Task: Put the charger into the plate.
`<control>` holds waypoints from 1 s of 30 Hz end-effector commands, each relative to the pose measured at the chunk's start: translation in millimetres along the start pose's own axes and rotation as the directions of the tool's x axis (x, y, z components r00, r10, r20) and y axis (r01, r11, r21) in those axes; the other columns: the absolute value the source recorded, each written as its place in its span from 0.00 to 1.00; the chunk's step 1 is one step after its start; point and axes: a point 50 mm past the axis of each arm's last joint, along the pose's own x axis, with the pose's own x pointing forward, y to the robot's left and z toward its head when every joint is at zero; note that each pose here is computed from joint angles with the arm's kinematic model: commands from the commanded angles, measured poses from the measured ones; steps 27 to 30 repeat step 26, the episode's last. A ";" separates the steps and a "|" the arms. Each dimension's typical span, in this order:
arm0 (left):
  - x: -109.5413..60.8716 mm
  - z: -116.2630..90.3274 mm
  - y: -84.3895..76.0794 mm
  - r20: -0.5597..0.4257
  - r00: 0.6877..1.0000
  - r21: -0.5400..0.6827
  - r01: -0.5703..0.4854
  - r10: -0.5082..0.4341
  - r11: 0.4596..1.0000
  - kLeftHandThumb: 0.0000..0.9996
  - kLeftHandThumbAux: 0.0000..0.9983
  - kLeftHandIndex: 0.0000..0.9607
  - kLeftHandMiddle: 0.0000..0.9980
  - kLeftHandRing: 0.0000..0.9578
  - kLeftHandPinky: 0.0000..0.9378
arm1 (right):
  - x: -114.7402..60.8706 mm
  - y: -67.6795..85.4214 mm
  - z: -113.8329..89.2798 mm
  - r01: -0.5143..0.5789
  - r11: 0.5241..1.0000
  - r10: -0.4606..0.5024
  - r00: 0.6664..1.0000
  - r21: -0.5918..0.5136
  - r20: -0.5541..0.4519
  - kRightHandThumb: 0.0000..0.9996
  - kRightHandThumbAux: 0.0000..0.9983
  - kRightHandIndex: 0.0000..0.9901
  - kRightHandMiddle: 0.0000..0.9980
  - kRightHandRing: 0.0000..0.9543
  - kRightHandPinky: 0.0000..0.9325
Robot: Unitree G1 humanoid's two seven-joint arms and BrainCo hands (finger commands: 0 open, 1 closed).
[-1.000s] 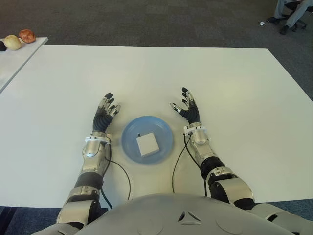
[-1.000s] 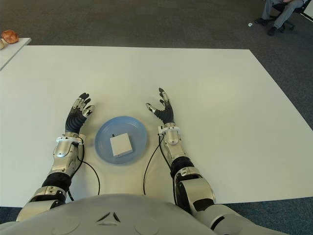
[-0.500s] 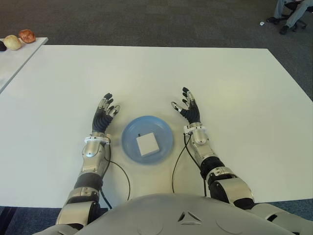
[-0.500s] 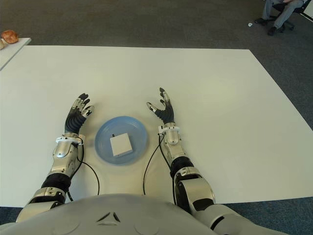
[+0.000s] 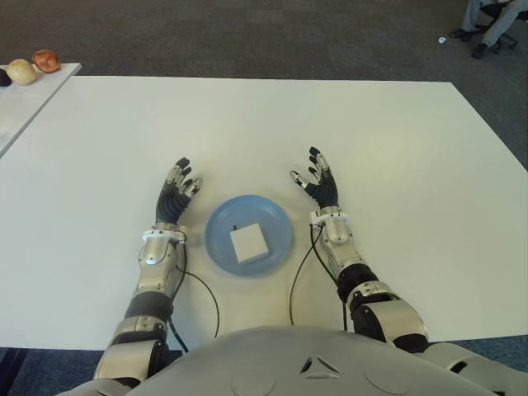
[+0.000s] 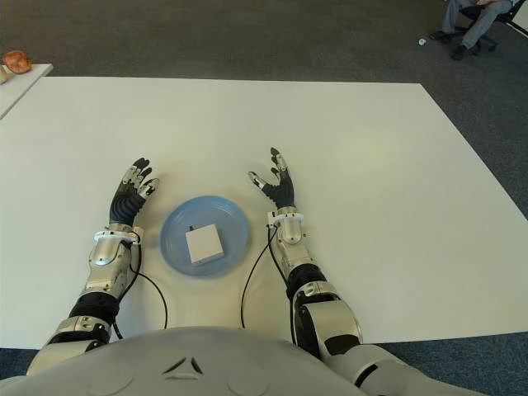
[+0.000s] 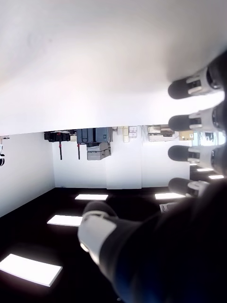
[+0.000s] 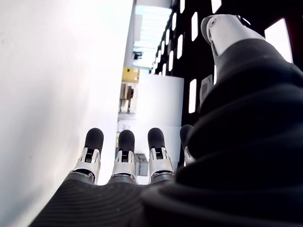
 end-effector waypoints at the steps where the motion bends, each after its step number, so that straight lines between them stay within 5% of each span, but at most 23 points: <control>1: -35.3 -50.1 -3.2 -0.286 0.958 -0.035 -0.023 0.012 0.999 0.00 0.63 0.00 0.00 0.00 0.01 | -25.9 4.2 -32.8 0.009 0.999 -0.003 0.984 0.032 -0.179 0.00 0.79 0.10 0.07 0.05 0.07; 30: -26.3 -51.4 -8.0 -0.300 0.953 -0.023 -0.037 0.028 0.999 0.00 0.63 0.00 0.01 0.00 0.01 | -25.7 5.8 -30.4 -0.010 0.999 0.018 0.986 0.047 -0.167 0.00 0.80 0.08 0.07 0.06 0.11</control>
